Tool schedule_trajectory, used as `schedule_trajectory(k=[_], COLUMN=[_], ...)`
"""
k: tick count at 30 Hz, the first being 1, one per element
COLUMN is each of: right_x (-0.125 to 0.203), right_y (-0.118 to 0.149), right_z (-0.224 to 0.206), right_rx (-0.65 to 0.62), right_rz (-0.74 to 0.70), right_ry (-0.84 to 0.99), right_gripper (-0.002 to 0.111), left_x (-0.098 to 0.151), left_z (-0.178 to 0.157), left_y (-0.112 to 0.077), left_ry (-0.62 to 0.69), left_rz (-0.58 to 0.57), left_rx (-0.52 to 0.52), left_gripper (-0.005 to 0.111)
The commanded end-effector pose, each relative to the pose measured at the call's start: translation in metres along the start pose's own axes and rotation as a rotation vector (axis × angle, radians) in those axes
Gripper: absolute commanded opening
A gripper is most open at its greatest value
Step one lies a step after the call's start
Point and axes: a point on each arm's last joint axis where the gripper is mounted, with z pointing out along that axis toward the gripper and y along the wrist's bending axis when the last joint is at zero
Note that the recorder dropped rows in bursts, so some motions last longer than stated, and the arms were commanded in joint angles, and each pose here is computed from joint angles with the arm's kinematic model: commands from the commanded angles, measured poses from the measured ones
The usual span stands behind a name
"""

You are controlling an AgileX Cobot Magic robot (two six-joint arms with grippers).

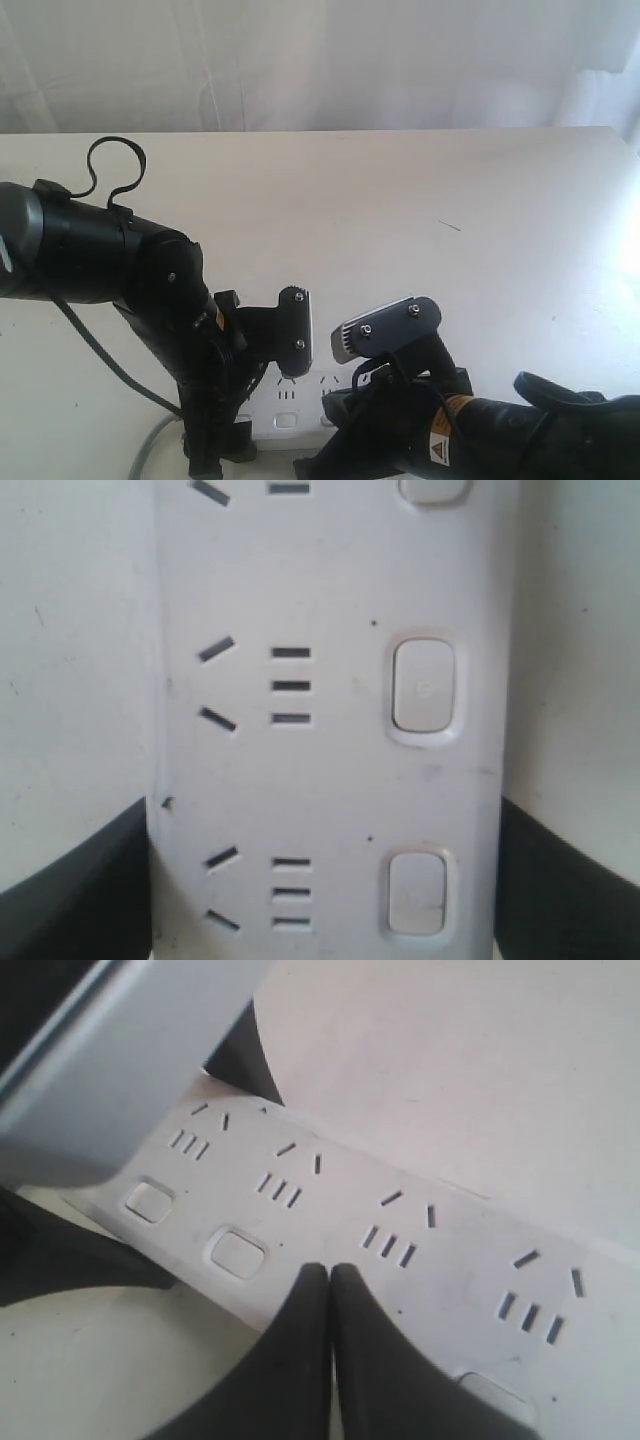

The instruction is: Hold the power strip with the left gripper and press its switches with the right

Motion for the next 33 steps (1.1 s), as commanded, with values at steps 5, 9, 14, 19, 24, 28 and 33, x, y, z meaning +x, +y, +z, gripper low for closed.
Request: schedule_trajectory(k=[5, 9, 14, 19, 24, 28, 33], right_x=[0.009, 0.013, 0.016, 0.019, 0.023, 0.024, 0.028], right_y=[-0.002, -0.003, -0.004, -0.005, -0.006, -0.006, -0.007], right_z=[0.005, 0.010, 0.012, 0.012, 0.011, 0.011, 0.011], right_rx=[0.010, 0.017, 0.021, 0.029, 0.038, 0.039, 0.047], right_rz=[-0.021, -0.022, -0.023, -0.023, -0.023, -0.023, -0.023], right_ry=[0.046, 0.065, 0.072, 0.111, 0.160, 0.167, 0.206], right_gripper=[0.000, 0.000, 0.000, 0.000, 0.000, 0.000, 0.000], left_x=[0.020, 0.019, 0.019, 0.019, 0.018, 0.018, 0.018], left_z=[0.022, 0.022, 0.022, 0.022, 0.022, 0.022, 0.022], left_y=[-0.013, -0.012, -0.012, -0.012, -0.012, -0.012, -0.012], left_ry=[0.133, 0.128, 0.127, 0.127, 0.126, 0.126, 0.126], left_rz=[0.041, 0.040, 0.038, 0.038, 0.038, 0.038, 0.038], left_rx=[0.107, 0.104, 0.104, 0.104, 0.103, 0.103, 0.103], left_gripper=[0.000, 0.000, 0.000, 0.000, 0.000, 0.000, 0.000])
